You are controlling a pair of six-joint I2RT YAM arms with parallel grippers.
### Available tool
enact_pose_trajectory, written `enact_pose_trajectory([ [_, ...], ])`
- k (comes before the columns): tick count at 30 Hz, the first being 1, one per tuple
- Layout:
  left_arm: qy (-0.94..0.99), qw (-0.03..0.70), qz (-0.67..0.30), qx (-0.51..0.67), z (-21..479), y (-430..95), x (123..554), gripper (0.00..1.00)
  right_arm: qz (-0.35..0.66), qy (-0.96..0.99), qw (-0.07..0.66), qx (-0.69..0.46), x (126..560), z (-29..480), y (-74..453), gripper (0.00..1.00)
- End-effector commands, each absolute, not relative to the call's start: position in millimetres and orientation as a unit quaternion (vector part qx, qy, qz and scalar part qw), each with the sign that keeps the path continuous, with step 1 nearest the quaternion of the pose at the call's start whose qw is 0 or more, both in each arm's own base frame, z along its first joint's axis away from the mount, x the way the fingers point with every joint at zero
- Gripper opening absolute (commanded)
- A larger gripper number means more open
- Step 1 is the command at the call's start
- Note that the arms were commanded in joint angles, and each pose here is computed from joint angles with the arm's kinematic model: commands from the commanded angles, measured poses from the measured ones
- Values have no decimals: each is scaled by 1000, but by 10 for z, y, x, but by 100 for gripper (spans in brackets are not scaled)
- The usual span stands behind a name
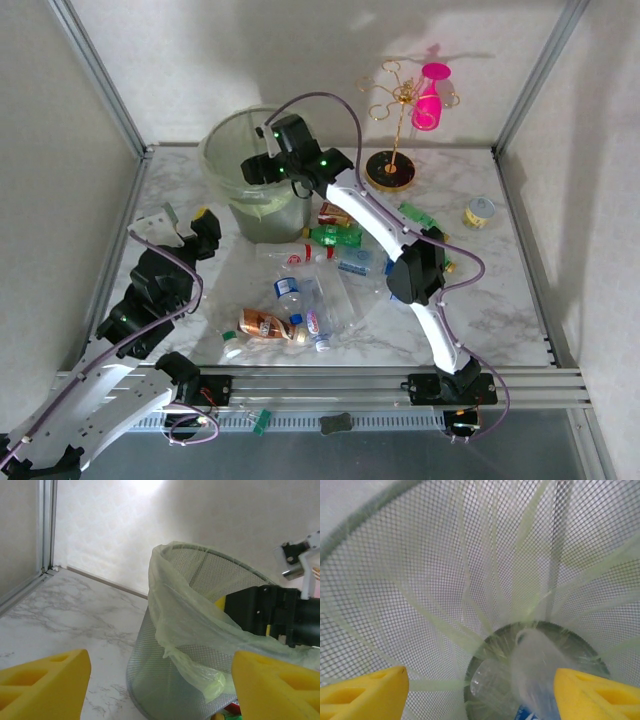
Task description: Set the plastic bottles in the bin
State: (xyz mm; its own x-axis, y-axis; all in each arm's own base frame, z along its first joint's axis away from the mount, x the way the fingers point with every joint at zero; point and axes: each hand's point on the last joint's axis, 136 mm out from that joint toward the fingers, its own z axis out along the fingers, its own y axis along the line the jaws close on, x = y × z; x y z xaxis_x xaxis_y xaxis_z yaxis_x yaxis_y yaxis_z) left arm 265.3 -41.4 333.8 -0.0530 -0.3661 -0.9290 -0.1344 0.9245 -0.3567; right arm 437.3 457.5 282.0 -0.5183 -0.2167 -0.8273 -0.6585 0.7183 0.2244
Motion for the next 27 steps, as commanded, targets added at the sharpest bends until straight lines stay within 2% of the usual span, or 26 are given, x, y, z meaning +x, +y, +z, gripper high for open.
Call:
enact_pose_trajectory([
  [1, 723, 662, -102, -169, 3454, -464, 2660, 75, 301, 777, 493, -250, 4205, 3822, 4393, 76],
  [9, 776, 594, -103, -185, 3219, -564, 2723, 76, 317, 738, 551, -225, 3803, 4510, 3963, 76],
  [17, 842, 454, -74, -283, 2542, -520, 2599, 80, 296, 734, 590, -157, 3339, 4572, 3252, 77],
  [23, 875, 354, -49, -327, 2021, -478, 2383, 83, 276, 743, 598, -121, 3022, 4294, 2712, 78],
  [27, 888, 316, -34, -332, 1811, -421, 2281, 97, 257, 763, 583, -108, 2891, 3931, 2484, 78],
])
